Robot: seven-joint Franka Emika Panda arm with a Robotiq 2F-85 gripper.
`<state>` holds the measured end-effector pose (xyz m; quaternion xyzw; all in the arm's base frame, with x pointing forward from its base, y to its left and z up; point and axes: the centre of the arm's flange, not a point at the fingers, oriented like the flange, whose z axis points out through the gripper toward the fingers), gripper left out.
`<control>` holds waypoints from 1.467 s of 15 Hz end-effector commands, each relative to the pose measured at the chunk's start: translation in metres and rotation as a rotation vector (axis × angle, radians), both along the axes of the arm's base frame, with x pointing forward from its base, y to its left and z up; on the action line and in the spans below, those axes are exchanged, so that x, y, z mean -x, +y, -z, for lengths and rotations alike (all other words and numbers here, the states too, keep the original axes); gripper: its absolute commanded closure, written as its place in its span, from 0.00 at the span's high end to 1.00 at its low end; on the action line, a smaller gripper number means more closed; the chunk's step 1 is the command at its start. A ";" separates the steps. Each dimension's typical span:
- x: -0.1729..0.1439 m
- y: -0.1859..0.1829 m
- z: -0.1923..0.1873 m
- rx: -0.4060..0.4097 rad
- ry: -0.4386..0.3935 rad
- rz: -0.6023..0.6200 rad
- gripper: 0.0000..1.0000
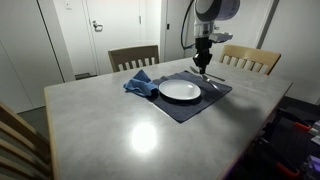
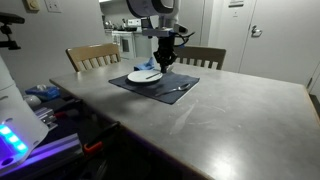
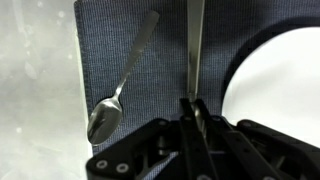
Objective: Put the fork on the white plate
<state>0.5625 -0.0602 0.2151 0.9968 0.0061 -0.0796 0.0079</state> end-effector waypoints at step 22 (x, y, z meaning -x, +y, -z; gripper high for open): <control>0.009 0.114 0.044 -0.005 0.151 -0.404 0.02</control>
